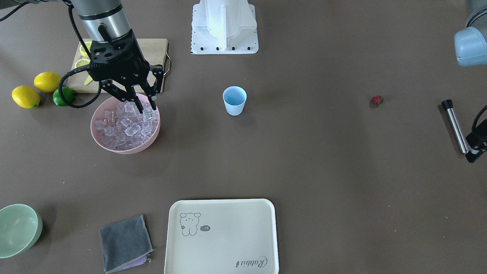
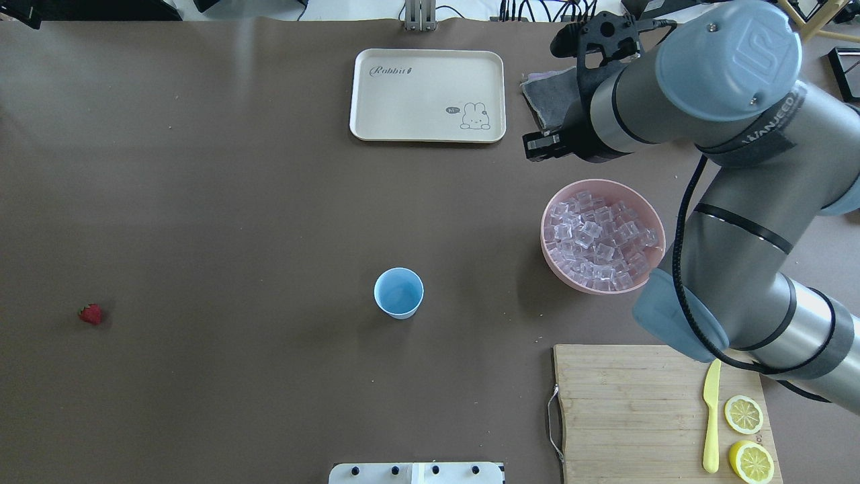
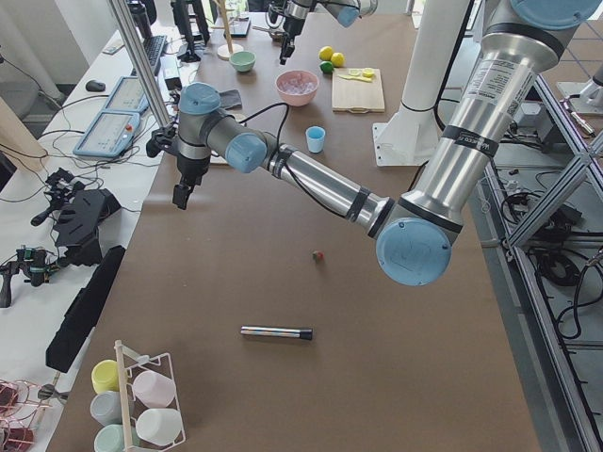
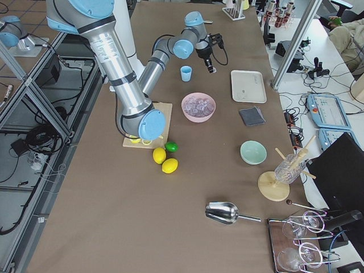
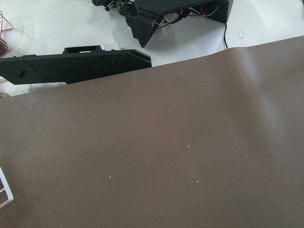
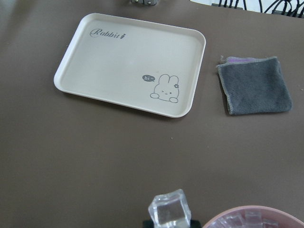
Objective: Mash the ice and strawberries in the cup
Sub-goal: 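Lift the ice cube and carry it over the light-blue cup, then lower the ice cube into the blue cup and open the right gripper, then raise the right gripper and move it back over the ice bowl, then lower the right gripper into the bowl and grasp another ice cube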
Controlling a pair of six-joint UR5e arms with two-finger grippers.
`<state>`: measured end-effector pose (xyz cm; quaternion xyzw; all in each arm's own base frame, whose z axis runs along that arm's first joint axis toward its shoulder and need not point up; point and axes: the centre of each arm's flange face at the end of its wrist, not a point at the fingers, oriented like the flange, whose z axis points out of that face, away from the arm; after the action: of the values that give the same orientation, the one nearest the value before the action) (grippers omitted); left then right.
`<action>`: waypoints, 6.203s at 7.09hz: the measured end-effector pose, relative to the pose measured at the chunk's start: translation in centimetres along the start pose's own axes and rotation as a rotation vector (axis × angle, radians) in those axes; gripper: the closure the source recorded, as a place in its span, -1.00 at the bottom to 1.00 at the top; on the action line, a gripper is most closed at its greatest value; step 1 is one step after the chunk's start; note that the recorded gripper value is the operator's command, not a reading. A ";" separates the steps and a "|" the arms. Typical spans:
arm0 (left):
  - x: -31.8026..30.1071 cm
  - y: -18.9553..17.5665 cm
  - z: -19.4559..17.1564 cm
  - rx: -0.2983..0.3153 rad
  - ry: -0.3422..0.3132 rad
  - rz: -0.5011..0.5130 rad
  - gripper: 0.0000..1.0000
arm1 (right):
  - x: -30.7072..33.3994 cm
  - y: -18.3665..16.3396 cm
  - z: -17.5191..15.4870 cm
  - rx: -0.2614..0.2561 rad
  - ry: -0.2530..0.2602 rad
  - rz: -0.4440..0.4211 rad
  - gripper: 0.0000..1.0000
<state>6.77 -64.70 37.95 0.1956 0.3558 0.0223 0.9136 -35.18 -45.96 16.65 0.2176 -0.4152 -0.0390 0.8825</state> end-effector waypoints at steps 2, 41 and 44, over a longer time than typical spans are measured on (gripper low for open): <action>-0.1 0.1 0.0 0.000 0.000 -0.002 -0.96 | -4.7 1.3 1.1 -0.028 -0.046 -0.044 1.00; 1.8 1.2 -2.1 0.016 0.084 -0.024 -0.96 | 10.8 7.5 10.3 -0.160 0.157 0.000 -1.00; 2.2 0.8 -2.4 0.023 0.086 -0.019 -0.96 | 9.6 10.0 12.2 -0.211 0.191 -0.032 -0.97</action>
<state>6.90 -62.73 35.26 0.2015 0.3966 0.0182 0.8954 -39.22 -43.60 34.55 0.1328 -0.3193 -0.0757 0.9353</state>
